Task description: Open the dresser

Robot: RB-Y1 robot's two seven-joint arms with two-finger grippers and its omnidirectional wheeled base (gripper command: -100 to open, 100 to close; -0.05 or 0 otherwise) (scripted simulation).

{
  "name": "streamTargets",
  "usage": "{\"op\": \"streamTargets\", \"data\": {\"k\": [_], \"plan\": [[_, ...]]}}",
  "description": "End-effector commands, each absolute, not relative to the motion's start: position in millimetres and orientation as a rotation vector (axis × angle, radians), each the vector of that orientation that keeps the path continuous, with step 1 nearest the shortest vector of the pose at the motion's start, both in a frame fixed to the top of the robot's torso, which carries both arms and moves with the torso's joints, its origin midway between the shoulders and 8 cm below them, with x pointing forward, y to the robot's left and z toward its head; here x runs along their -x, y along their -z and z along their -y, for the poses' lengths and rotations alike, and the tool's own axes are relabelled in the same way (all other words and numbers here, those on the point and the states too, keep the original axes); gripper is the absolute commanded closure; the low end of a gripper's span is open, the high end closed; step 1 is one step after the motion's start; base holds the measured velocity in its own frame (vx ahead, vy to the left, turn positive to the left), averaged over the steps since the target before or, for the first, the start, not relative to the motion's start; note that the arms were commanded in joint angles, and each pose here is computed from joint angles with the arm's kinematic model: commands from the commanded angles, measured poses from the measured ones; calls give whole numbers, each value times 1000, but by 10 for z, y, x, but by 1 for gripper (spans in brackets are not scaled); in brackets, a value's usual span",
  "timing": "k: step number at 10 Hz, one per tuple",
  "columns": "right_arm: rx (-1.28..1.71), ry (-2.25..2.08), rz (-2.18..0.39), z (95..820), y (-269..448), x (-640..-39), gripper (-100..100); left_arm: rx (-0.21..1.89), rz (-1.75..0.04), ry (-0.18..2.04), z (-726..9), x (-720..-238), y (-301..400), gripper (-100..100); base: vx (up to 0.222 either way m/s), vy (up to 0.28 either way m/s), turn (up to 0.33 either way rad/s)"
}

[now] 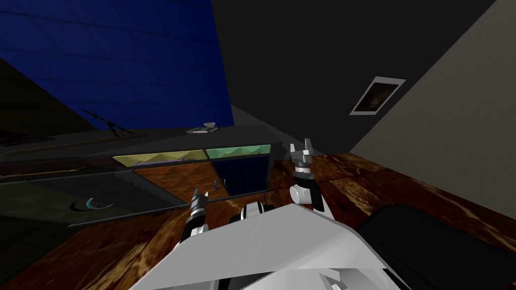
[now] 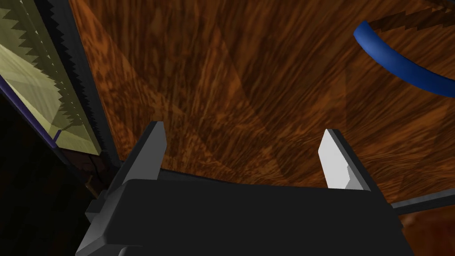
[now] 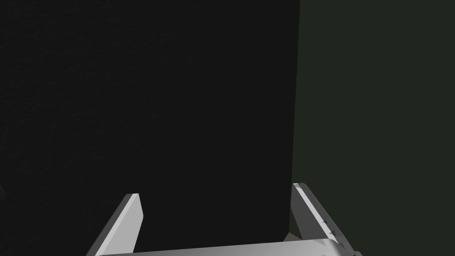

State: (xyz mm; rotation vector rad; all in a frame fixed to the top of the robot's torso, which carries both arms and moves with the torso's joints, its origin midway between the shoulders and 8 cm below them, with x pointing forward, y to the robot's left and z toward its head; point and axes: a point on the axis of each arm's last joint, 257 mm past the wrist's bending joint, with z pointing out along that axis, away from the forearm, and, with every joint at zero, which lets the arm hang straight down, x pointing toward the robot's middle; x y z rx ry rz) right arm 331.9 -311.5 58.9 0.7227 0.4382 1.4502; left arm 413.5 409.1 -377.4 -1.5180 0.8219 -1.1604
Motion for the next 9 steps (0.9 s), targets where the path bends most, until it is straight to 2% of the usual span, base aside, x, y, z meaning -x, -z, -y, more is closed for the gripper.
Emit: {"op": "streamTargets", "data": {"k": [1, 9], "plan": [[-723, -1450, -438, 3115, -588, -3319, 0, 1564, -817, 1146, -4107, -4083, 3955, -100, 65, -12, -28], [-723, -1450, -438, 3115, -589, -3318, 0, 1759, -774, 1109, -3931, -3865, 4603, -100, 75, -21, -29]]}}
